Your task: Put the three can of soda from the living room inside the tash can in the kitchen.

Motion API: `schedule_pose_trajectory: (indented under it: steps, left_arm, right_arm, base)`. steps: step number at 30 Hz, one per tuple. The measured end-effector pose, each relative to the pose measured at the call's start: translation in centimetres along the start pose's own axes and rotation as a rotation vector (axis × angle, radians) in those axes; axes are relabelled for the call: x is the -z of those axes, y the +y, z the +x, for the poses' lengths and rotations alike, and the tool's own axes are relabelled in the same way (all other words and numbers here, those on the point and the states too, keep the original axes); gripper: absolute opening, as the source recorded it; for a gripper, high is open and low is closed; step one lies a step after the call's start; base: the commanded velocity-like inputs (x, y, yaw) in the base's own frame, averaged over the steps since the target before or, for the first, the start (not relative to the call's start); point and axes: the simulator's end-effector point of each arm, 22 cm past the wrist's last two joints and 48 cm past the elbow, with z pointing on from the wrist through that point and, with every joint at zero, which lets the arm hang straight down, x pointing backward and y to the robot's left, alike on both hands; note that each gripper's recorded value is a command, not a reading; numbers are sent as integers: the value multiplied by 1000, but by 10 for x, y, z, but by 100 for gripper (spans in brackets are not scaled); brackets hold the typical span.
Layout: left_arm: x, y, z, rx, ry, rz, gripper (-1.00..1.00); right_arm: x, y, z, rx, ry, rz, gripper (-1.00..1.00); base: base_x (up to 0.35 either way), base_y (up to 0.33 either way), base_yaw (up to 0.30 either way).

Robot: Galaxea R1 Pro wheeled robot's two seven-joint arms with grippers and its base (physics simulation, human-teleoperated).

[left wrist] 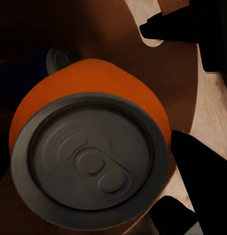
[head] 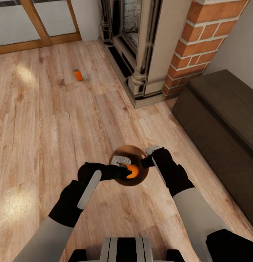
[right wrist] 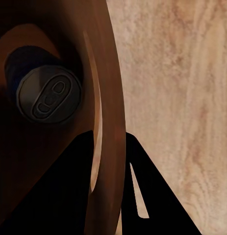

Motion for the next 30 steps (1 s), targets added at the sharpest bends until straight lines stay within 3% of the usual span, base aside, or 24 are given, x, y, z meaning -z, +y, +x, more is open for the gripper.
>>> schedule_pose_trajectory:
  steps: [12,30]
  left_arm:
    - [-4,20,7,-48,23,-150,-100]
    - [-18,28,32,-26,91,-175,-100]
  right_arm:
    - [0,0,0,-1,0,-2,-100]
    - [-9,10,13,22,42,2,-100]
  base:
    - [0,0,0]
    - [0,0,0]
